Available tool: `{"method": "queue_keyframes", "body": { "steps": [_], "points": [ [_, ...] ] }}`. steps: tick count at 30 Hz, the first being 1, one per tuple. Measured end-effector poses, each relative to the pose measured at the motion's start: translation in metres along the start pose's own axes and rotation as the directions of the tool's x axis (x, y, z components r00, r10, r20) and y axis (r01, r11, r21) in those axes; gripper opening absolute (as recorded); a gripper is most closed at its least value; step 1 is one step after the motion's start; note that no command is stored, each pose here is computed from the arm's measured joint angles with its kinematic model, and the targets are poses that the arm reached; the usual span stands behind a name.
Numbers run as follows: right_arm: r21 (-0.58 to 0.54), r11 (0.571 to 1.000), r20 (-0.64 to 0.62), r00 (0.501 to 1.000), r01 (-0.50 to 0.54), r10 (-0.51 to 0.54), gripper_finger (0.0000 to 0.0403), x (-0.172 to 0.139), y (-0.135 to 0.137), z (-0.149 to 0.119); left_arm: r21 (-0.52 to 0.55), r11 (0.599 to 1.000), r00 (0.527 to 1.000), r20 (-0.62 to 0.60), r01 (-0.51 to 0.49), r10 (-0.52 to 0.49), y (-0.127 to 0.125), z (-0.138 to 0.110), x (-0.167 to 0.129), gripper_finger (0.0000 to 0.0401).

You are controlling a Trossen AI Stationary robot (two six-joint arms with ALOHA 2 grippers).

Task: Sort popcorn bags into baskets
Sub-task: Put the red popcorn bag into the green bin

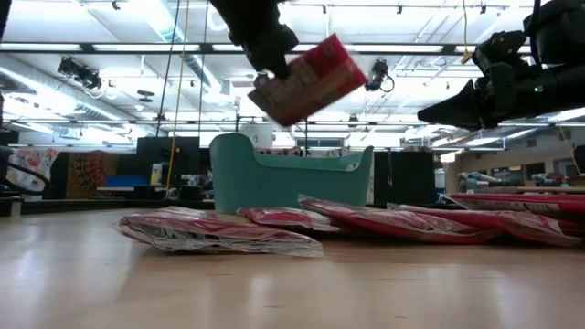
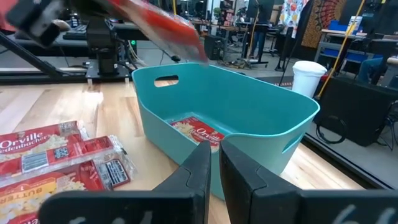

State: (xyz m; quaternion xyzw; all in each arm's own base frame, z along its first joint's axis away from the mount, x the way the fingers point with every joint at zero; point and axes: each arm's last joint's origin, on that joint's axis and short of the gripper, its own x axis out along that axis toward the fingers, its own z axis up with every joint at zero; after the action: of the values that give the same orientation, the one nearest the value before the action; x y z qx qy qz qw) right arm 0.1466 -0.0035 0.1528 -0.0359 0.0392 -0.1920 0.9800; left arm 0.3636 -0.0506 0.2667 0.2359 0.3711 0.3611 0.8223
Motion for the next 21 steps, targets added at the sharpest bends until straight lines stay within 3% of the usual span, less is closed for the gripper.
{"method": "queue_keyframes", "body": {
  "steps": [4, 11, 14, 17, 21],
  "points": [
    [0.0, 1.0, 0.0, 1.0, 0.0, 0.0, 0.0039, 0.0, 0.0, 0.0, -0.118, 0.989, 0.991, -0.09, 0.085, -0.095, 0.016, -0.004, 0.034, 0.0006],
    [0.0, 1.0, 0.0, 1.0, 0.0, 0.0, 0.0039, 0.0, 0.0, 0.0, -0.266, 0.96, 0.956, -0.246, 0.09, -0.158, 0.052, -0.02, 0.079, 0.0007],
    [0.0, 1.0, -0.001, 1.0, 0.0, 0.0, 0.0039, 0.0, 0.0, 0.0, -0.316, 0.941, 0.933, -0.287, 0.12, -0.215, 0.056, -0.027, 0.092, 0.0009],
    [-0.001, 1.0, -0.001, 1.0, 0.0, 0.0, 0.0039, 0.0, 0.0, 0.0, -0.305, 0.945, 0.918, -0.33, 0.118, -0.221, 0.051, -0.033, 0.098, 0.003],
    [0.002, 1.0, 0.005, 1.0, 0.0, 0.0, 0.0039, 0.0, 0.0, 0.0, -0.285, 0.949, 0.92, -0.322, 0.132, -0.224, 0.047, -0.032, 0.099, 0.0086]
  ]
}}
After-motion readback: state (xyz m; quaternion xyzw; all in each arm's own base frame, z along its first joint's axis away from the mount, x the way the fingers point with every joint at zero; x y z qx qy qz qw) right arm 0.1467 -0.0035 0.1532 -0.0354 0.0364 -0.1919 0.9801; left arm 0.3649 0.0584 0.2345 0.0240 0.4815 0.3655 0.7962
